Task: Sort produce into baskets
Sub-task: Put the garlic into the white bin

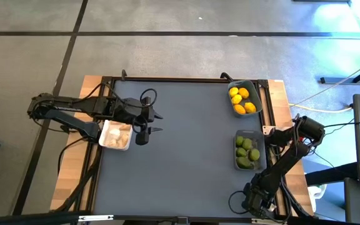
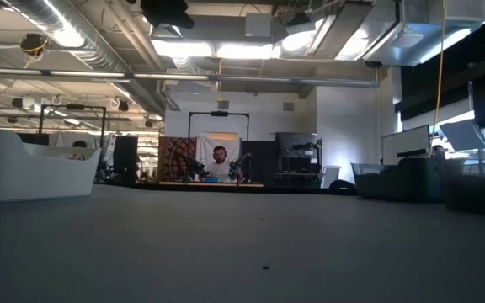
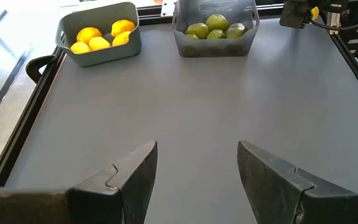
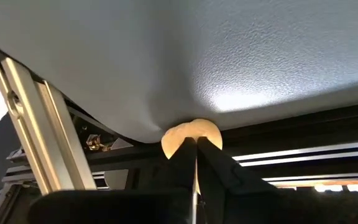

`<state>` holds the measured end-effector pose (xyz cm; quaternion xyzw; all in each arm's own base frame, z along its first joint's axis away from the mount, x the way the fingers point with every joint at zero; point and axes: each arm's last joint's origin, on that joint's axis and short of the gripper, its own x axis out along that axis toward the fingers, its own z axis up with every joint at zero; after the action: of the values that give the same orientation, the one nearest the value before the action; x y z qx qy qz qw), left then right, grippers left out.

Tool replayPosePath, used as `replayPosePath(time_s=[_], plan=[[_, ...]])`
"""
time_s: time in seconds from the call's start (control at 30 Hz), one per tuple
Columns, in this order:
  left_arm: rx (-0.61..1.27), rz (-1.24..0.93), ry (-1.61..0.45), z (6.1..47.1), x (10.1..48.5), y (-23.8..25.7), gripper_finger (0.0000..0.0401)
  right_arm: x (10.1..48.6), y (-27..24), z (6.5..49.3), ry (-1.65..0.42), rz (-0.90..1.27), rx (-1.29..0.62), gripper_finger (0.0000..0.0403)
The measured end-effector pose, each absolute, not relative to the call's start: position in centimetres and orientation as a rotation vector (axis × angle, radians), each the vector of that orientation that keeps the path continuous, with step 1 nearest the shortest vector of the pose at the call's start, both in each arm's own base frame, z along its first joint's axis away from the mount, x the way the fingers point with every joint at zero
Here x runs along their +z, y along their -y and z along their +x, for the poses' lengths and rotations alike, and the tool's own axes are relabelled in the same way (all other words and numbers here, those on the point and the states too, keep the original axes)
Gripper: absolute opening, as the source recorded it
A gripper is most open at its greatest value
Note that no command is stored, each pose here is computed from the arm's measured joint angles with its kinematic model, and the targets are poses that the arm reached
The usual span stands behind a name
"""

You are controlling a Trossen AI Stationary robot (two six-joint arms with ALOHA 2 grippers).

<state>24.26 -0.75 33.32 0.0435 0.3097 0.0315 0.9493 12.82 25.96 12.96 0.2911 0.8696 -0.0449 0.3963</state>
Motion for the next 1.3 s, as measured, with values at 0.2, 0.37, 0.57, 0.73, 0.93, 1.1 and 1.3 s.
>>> replayPosePath(time_s=[0.2, 0.37, 0.57, 0.73, 0.93, 1.1, 1.3], plan=[[0.064, 0.089, -0.631, 24.3, 33.3, 0.7, 0.0218, 13.4, -24.7, 14.3, -2.155, 0.793, -0.167, 0.0010], [0.064, 0.089, -0.631, 24.3, 33.3, 0.7, 0.0218, 14.6, -23.9, 16.0, -2.138, 0.908, -0.101, 0.0034], [0.063, 0.091, -0.635, 24.2, 33.3, 0.8, 0.0218, 14.9, -23.5, 16.3, -2.168, 0.981, -0.198, 0.0068], [0.063, 0.091, -0.639, 24.2, 33.2, 0.7, 0.0218, 14.9, -23.6, 16.3, -2.175, 0.997, -0.213, 0.0162], [0.063, 0.092, -0.639, 24.2, 33.2, 0.8, 0.0218, 14.9, -23.8, 16.0, -2.164, 0.964, -0.180, 0.0286], [0.063, 0.091, -0.639, 24.2, 33.2, 0.7, 0.0218, 14.9, -24.9, 15.0, -2.079, 0.910, -0.136, 0.0324], [0.063, 0.091, -0.640, 24.2, 33.2, 0.7, 0.0218, 14.8, -26.2, 13.3, -2.096, 0.838, -0.076, 0.0305]])
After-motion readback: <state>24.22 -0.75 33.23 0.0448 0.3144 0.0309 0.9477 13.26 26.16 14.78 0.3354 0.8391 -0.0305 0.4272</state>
